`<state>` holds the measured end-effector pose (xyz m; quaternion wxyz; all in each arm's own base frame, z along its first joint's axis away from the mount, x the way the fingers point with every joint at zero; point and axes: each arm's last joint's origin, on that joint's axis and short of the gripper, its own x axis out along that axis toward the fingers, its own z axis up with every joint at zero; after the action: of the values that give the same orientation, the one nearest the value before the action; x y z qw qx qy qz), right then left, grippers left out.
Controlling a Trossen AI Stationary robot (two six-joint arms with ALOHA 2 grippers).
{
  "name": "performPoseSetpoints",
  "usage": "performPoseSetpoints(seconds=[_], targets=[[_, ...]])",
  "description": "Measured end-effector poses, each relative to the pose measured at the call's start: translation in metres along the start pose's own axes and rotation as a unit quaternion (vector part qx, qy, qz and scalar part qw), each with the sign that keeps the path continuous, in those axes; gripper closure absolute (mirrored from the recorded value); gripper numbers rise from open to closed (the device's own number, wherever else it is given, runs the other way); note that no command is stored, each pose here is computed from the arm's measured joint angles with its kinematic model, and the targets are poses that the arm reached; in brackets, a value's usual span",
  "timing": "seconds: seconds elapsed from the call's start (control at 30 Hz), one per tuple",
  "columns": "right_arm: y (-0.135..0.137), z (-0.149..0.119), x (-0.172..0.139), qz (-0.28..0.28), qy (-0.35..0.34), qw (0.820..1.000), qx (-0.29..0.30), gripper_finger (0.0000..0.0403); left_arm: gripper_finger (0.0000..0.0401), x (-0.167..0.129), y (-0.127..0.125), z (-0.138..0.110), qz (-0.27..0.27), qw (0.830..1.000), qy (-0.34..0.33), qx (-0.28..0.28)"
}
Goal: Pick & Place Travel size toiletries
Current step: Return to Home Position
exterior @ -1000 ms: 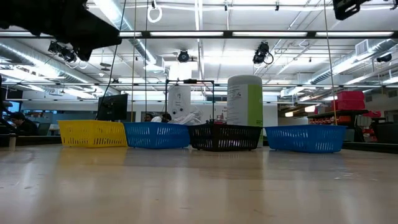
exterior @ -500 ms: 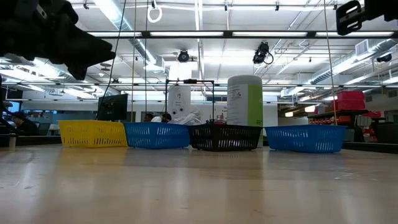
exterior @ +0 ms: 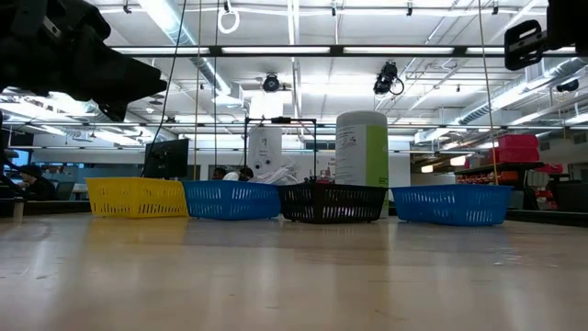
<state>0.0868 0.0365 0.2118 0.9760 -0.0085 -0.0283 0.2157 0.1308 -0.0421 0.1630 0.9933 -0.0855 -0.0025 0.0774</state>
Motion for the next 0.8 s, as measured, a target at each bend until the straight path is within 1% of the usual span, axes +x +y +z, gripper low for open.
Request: performPoseSetpoints(seconds=[0.13,0.4,0.6,0.7,0.8], targets=[[0.0,-0.004,-0.004,0.0,-0.008,1.0,-0.002,0.0389,0.0276,0.0,0.0,0.001,0.0,1.0,-0.005,0.002],[0.001,-0.008,-0.009,0.0,0.01,1.0,-0.009,0.0389,0.0276,0.0,-0.001,0.005,-0.004,1.0,-0.024,0.013],[0.0,-0.01,-0.009,-0.017,0.017,1.0,-0.008,0.0389,0.0276,0.0,-0.001,0.008,-0.008,0.999,-0.035,0.006],[0.0,-0.01,-0.009,-0.014,0.018,1.0,-0.012,0.0389,0.0276,0.0,-0.002,0.007,-0.021,0.999,-0.03,0.008],[0.0,-0.014,-0.008,-0.013,0.026,1.0,-0.011,0.0389,0.0276,0.0,-0.004,0.006,-0.056,0.998,-0.022,0.011]])
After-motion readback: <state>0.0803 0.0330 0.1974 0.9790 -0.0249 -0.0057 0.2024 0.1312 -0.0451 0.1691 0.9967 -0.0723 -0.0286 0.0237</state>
